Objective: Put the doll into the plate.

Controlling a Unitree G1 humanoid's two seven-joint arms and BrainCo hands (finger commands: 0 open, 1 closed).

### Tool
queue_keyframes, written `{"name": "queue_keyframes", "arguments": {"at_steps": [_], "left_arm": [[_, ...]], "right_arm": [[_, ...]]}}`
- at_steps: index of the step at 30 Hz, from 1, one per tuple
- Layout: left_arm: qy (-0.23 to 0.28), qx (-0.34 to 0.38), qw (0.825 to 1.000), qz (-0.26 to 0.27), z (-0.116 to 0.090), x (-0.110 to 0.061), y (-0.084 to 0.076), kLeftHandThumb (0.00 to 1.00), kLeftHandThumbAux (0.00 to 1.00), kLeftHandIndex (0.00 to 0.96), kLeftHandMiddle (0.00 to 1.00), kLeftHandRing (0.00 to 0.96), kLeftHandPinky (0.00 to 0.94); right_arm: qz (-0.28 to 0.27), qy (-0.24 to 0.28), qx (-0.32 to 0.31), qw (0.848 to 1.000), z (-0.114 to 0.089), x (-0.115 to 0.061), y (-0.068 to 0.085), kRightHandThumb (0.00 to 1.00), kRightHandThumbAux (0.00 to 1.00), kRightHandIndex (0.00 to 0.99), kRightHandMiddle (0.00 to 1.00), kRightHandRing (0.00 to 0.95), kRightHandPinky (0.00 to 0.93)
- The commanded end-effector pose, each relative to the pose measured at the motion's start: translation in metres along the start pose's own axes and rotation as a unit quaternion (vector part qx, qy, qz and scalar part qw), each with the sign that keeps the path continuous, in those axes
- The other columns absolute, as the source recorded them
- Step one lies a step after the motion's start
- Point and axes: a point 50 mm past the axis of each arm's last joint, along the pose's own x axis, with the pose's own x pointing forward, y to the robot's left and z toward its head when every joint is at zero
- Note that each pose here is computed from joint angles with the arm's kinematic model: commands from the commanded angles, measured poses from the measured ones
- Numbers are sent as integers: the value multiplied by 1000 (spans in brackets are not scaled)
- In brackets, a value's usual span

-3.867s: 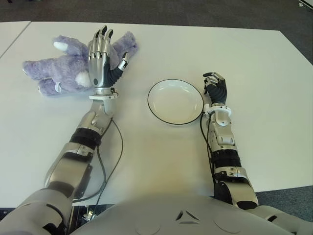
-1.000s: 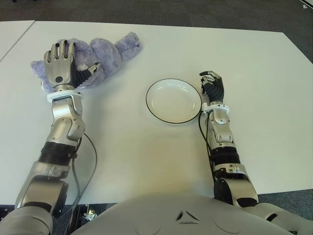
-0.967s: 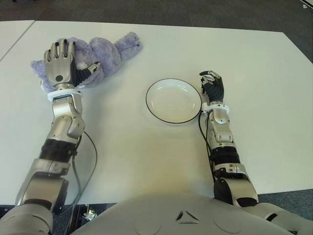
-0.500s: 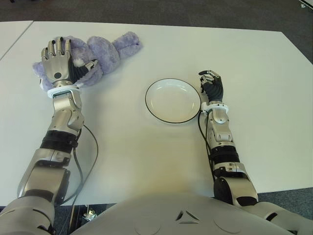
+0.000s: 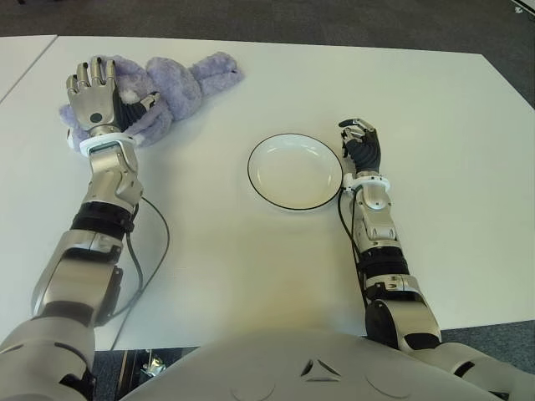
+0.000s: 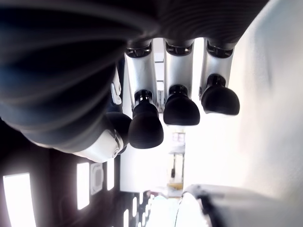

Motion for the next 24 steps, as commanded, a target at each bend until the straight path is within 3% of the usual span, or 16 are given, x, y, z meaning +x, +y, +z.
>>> {"name": "queue_keyframes", "arguments": {"at_steps": [1,8,10,11,12,15,19,22,24], "left_arm": [[-28,-7,999,-28,0,3,-11,166,182,0,0,0,0],[-78,-58,992,-83,3,4,-17,199,208,0,0,0,71],[-93,-77,987,-102,6,3,-20,220,230,0,15,90,214],[-97,-82,986,-107,7,3,-21,225,234,0,20,107,241],[-101,-88,984,-113,8,2,-23,237,233,2,61,179,337],[-110,-101,980,-132,12,-1,-30,267,254,24,162,312,494],[-128,-103,976,-139,13,-2,-31,283,280,69,250,399,562],[-140,-101,975,-141,14,-3,-31,260,321,237,477,577,702],[-144,-102,974,-141,15,-3,-31,246,331,297,559,644,750]], "right_arm": [[-3,104,-2,995,-46,-24,-4,706,719,441,821,833,830],[-1,103,-6,995,-45,-25,-5,706,719,441,828,837,835],[0,101,-7,995,-45,-25,-6,706,719,441,832,840,839],[0,101,-7,995,-45,-25,-6,706,719,441,833,841,840],[0,100,-7,995,-45,-25,-6,706,719,441,834,842,840],[1,98,-7,995,-44,-26,-7,706,719,441,835,843,839],[2,95,-6,995,-43,-26,-9,706,719,441,833,842,834],[0,94,-5,996,-42,-27,-10,706,718,441,831,842,835],[-1,93,-4,996,-42,-27,-11,706,718,441,831,842,835]]}}
